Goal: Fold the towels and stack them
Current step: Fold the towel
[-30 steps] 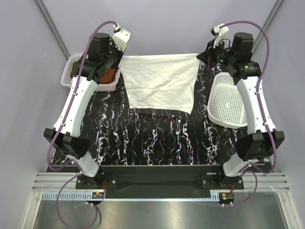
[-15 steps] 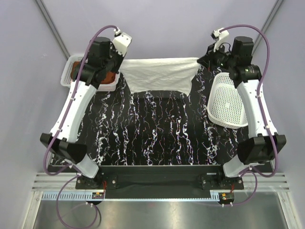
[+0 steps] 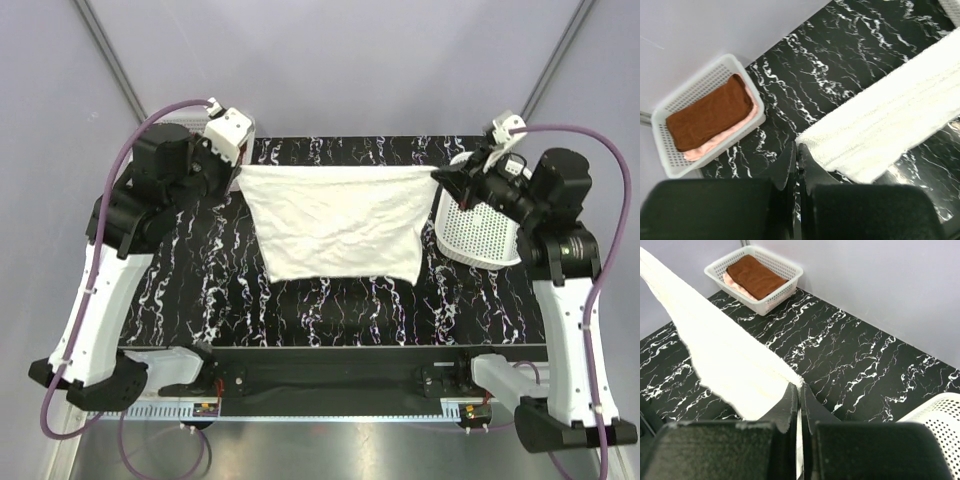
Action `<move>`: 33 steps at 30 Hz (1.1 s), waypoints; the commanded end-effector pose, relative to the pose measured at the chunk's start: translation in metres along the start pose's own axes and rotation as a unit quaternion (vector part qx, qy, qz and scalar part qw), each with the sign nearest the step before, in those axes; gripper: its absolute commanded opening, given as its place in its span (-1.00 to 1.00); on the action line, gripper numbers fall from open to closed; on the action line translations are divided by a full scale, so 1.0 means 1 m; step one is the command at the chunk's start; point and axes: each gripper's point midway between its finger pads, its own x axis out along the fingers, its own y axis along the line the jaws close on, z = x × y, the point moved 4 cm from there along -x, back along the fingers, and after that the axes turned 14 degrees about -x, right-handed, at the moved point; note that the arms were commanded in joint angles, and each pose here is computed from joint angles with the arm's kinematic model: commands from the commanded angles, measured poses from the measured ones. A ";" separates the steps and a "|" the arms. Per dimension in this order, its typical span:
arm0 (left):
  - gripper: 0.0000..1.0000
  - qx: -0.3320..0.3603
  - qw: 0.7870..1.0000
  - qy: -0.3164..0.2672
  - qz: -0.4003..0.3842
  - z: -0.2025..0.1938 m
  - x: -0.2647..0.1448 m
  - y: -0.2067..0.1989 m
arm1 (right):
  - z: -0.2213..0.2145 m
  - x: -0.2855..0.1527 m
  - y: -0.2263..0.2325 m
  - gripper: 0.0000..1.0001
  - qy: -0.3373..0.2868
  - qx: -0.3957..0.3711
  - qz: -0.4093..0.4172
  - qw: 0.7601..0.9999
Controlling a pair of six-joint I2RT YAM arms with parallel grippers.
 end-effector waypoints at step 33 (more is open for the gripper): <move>-1.00 -0.037 0.982 0.180 0.045 -0.148 0.332 0.130 | -0.309 0.276 -0.139 -1.00 0.227 0.059 0.059 0.970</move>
